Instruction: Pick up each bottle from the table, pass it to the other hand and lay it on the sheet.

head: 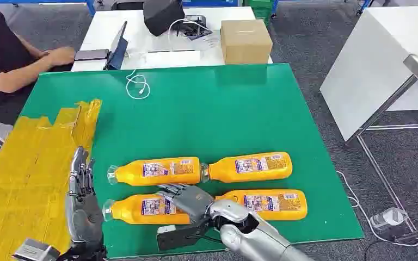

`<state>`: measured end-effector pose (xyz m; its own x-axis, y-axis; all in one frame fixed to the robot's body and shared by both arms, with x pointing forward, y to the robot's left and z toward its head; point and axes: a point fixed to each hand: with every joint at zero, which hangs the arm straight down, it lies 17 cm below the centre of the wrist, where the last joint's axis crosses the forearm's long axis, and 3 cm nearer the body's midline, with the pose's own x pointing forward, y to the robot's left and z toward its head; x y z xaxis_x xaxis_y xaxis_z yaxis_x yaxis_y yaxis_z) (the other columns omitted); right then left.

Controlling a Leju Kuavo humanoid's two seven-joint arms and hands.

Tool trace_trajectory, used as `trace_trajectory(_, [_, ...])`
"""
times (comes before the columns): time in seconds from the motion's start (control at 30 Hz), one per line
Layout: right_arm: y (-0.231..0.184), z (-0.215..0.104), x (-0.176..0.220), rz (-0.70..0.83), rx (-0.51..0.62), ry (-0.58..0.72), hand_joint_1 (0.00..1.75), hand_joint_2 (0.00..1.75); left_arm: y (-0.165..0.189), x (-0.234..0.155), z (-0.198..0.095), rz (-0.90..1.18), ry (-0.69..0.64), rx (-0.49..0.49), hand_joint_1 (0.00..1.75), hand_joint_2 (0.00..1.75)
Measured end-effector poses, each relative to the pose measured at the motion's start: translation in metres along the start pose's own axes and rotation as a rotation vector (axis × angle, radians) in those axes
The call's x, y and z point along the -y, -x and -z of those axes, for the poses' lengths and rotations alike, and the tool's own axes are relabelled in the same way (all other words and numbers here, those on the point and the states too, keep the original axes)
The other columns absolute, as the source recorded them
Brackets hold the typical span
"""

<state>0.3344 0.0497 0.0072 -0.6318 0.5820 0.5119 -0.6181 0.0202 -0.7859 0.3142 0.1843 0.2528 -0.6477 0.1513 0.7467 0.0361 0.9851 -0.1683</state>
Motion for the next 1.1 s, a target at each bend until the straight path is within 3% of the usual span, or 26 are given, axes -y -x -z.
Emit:
trace_trajectory(0.1, [0.005,0.002,-0.008,-0.034,-0.010,-0.085,0.00,1.75,0.000,0.000,0.000,0.000,-0.003,-0.001,0.00,0.00])
trace_trajectory(0.13, [0.007,0.002,-0.011,-0.045,-0.012,-0.117,0.94,1.75,0.000,0.000,0.000,-0.001,-0.004,0.000,0.00,0.00])
trace_trajectory(0.17, [0.008,0.002,-0.011,-0.054,-0.013,-0.141,0.94,1.75,0.001,0.000,0.000,-0.001,-0.005,-0.001,0.00,0.00])
trace_trajectory(0.2, [0.010,0.002,-0.014,-0.062,-0.015,-0.176,1.75,1.75,0.001,-0.001,0.001,-0.002,-0.009,-0.002,0.00,0.00])
trace_trajectory(0.37, [0.015,-0.001,-0.021,-0.081,-0.011,-0.273,1.75,1.75,0.002,-0.004,0.002,-0.014,-0.036,-0.004,0.00,0.00])
trace_trajectory(0.63, [0.023,-0.002,-0.024,-0.115,-0.030,-0.318,1.75,1.75,0.003,-0.013,0.005,-0.023,-0.086,-0.005,0.00,0.00])
trace_trajectory(0.87, [0.036,-0.003,-0.028,-0.090,-0.080,-0.303,1.75,1.75,0.002,-0.077,0.003,-0.033,-0.351,-0.005,0.00,0.00])
trace_trajectory(1.1, [0.043,0.005,-0.023,-0.011,-0.129,-0.157,1.75,1.75,-0.003,-0.135,-0.016,0.034,-0.560,-0.017,0.00,0.00])
